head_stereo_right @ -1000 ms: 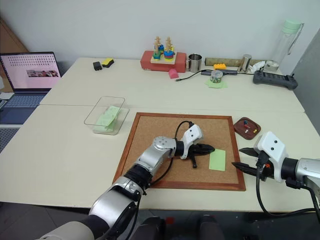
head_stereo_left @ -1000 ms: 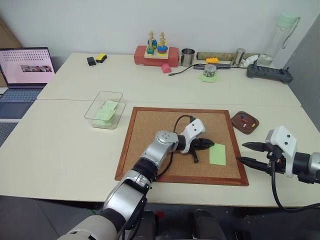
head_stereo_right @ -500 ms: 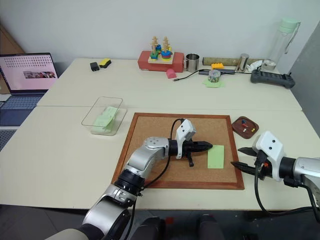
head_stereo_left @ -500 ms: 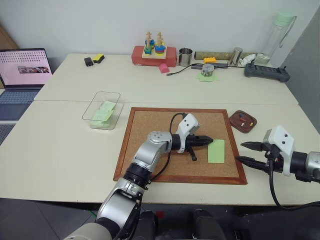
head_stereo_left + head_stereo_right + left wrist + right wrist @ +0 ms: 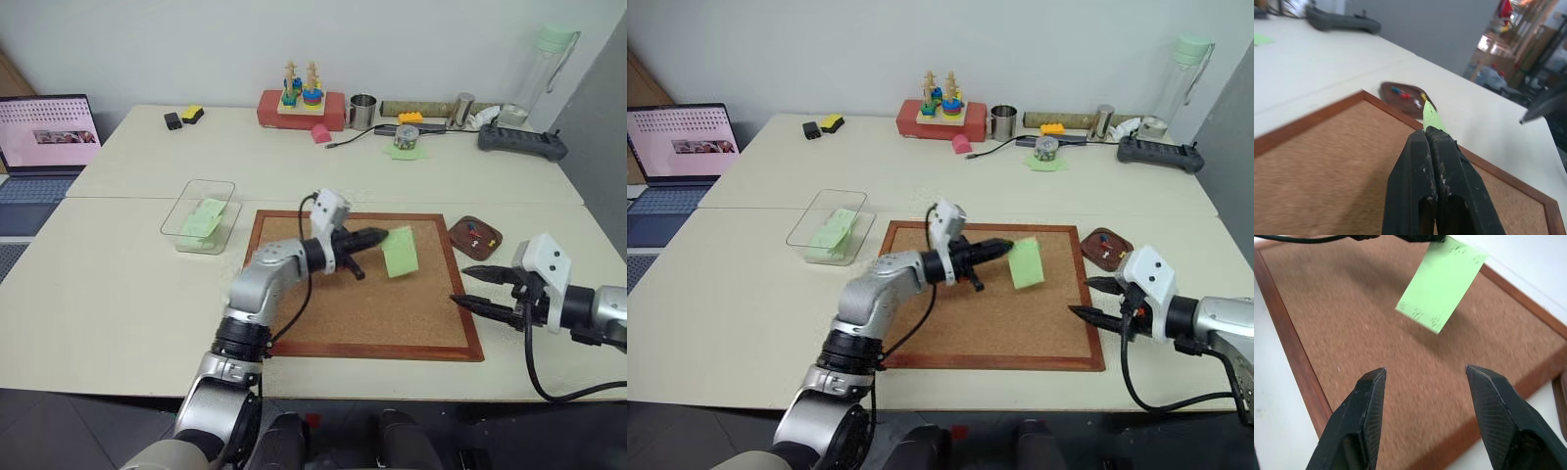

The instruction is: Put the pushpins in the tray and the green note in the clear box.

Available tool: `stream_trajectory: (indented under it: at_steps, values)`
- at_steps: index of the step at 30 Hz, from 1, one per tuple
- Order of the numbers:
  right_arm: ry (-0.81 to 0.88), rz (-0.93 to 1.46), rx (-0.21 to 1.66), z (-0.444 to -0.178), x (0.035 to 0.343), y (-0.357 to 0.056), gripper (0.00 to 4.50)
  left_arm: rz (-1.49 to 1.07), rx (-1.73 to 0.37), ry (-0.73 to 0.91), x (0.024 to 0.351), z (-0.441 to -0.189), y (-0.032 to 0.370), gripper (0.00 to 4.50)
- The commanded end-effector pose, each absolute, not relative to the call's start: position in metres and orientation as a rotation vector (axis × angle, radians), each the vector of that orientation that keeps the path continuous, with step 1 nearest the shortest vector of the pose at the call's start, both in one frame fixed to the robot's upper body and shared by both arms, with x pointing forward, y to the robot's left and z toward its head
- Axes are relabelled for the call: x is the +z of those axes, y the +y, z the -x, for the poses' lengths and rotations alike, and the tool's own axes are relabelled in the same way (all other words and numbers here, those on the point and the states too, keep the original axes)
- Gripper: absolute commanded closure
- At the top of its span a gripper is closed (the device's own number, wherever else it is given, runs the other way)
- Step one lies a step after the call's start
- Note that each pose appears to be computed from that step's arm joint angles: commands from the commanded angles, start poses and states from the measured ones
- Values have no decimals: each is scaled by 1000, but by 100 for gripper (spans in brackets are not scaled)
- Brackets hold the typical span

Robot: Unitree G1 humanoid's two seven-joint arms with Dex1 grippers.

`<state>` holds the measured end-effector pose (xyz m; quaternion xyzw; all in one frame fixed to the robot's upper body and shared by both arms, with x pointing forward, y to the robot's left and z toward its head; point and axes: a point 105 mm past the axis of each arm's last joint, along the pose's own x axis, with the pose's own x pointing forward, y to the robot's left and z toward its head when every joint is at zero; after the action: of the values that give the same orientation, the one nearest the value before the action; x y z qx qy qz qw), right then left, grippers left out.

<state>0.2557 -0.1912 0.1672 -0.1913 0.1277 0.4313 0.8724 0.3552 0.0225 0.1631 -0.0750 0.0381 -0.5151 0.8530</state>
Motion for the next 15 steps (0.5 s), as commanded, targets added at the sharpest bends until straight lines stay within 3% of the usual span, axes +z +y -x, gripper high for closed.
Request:
stream_trajectory:
  at_steps: [1,7,15]
  values:
    - [129,375,966,-255,196,-169,182,150,-937,-63,207,-364,67,447]
    - [-1,340,1046,-259,225,-146,182,67,-612,-154,237,-379,156,447]
    - [-6,351,1100,-268,226,-137,182,-68,-252,-193,251,-391,242,447]
